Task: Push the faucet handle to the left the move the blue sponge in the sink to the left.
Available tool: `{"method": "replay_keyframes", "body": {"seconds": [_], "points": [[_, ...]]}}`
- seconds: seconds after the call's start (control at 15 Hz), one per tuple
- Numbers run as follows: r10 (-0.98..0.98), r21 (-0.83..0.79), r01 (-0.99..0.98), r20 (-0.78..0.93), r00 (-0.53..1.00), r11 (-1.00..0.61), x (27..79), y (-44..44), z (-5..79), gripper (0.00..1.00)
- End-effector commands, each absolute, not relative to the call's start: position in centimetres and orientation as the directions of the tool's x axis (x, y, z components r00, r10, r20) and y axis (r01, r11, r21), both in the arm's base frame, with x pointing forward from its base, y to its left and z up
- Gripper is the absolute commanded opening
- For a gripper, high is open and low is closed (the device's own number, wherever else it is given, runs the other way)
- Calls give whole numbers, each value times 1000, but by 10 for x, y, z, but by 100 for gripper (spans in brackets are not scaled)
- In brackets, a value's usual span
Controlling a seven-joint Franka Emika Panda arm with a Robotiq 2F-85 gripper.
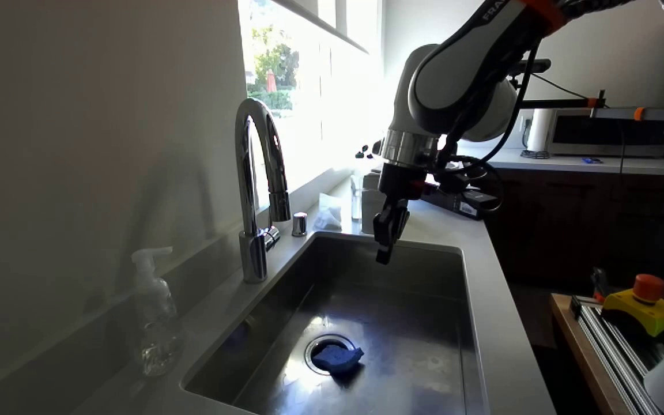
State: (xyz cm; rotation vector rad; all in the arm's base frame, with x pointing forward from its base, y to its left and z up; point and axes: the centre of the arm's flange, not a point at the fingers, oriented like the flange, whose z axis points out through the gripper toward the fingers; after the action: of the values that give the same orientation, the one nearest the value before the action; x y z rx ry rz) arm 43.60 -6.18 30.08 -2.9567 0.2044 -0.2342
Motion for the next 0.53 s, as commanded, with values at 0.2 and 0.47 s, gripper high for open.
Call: {"method": "replay_keyframes", "body": {"seconds": [0.2, 0.47], "points": [[-150, -178, -123, 146, 978, -976, 436, -62, 302, 1], [-200, -159, -179, 121, 972, -971, 464, -61, 273, 0]]}}
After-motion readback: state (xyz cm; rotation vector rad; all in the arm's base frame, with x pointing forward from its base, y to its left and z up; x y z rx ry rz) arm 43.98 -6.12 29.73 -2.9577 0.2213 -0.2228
